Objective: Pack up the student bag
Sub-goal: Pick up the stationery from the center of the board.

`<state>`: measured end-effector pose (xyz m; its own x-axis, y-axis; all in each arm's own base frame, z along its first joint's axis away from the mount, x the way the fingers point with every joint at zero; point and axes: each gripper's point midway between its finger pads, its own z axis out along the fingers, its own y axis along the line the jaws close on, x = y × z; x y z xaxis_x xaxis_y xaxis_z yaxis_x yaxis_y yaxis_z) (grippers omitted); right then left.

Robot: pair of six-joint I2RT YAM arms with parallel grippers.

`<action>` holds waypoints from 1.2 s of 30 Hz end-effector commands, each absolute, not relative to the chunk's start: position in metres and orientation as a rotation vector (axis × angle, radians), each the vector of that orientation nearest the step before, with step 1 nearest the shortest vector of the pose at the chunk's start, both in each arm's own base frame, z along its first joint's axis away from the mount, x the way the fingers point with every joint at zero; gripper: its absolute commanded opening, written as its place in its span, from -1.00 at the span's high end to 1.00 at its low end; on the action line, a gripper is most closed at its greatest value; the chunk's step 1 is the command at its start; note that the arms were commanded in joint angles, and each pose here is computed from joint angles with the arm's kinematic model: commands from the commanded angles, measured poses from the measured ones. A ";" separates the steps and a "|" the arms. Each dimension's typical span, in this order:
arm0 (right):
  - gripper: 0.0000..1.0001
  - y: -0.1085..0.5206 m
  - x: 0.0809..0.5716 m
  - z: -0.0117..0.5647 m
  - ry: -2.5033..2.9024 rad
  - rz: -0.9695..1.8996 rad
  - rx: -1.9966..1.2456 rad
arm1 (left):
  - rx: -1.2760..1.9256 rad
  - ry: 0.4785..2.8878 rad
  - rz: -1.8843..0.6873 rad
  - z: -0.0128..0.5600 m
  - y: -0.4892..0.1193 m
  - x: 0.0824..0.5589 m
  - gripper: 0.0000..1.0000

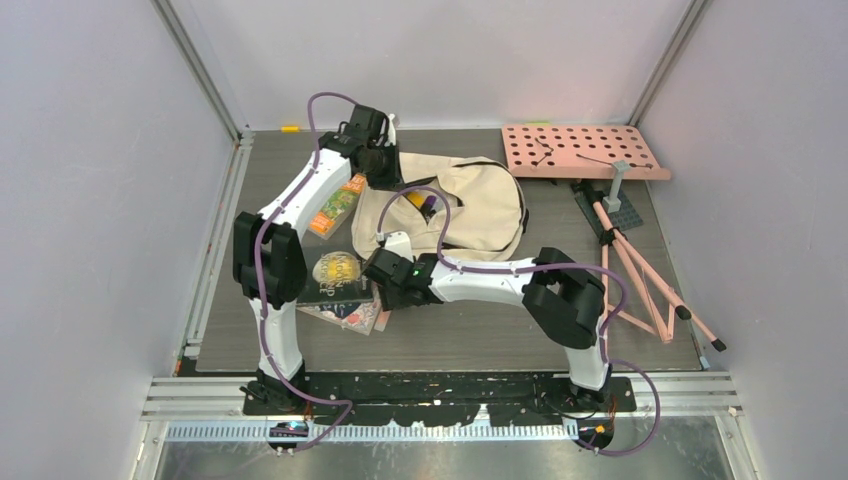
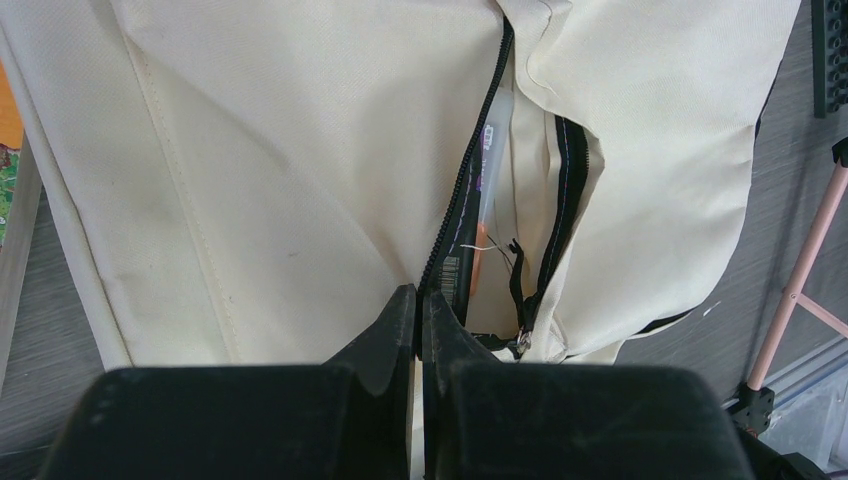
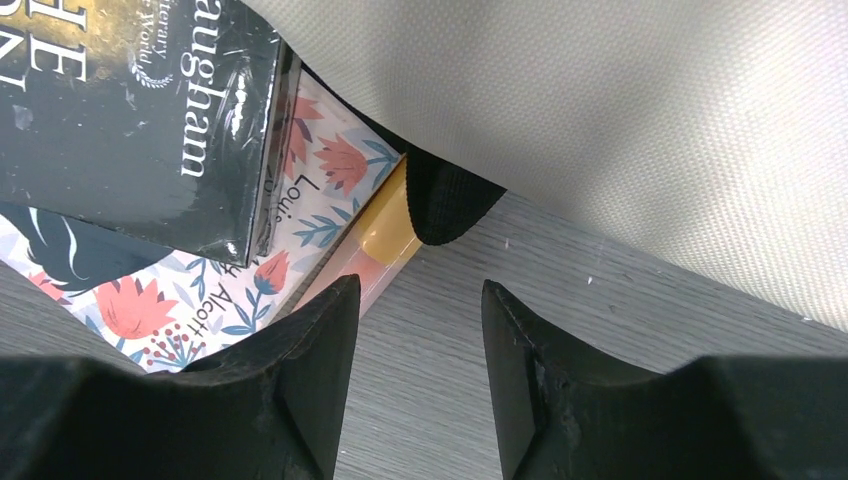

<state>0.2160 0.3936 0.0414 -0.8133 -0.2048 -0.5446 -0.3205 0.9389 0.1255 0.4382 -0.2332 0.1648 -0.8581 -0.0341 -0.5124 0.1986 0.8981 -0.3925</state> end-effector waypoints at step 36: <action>-0.05 0.358 0.230 0.052 2.532 0.286 -0.346 | 0.119 2.440 -0.568 0.188 -0.222 0.452 1.00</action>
